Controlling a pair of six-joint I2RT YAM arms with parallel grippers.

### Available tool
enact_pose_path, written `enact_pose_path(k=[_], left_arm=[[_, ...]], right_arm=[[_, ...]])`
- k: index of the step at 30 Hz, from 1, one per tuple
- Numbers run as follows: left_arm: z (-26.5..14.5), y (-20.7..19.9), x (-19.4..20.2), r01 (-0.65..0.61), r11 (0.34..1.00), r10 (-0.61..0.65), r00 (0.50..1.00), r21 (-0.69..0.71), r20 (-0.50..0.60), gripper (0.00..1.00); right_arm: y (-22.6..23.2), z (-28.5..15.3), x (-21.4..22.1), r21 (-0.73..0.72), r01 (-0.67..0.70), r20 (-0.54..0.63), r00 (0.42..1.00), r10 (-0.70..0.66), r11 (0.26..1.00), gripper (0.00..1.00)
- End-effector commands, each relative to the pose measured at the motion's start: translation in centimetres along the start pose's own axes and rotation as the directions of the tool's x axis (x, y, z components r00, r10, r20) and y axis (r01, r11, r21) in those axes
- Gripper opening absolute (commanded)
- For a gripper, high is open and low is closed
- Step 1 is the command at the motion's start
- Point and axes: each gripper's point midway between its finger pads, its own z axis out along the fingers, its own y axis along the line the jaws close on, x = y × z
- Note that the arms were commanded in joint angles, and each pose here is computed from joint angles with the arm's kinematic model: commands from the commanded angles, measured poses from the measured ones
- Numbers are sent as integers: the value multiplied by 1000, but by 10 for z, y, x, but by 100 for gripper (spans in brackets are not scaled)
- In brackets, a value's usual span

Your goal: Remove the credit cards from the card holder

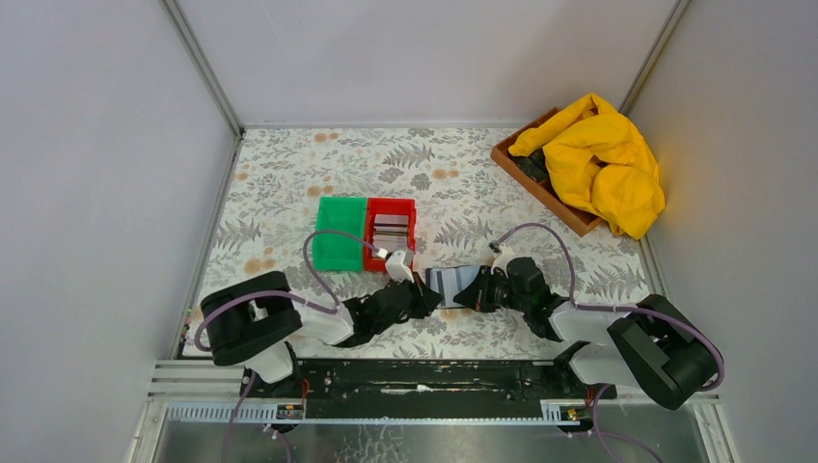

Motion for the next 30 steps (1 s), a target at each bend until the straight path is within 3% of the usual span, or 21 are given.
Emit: enact_pose_path(k=[1,9,19,30], left_arm=[[8,7,4,-8,1000,9,1000,-19,22,4],[12,22,14,-2,999,2,1000,-45,13,4],[12,28,17,1,998,-1,1000,-55,7,4],[10,29,18,10,999,-9,1000,-43,6,4]], right_arm=[[0,-2,2,7,34,-20,999,-34,999,0],[5,-2,-1,-14,62,-18,998,-62,998,1],[13,4,-8,-44,97,-22,995,-98,994,24],[38,2,-21,-143,155,14,988,-154,978,27]])
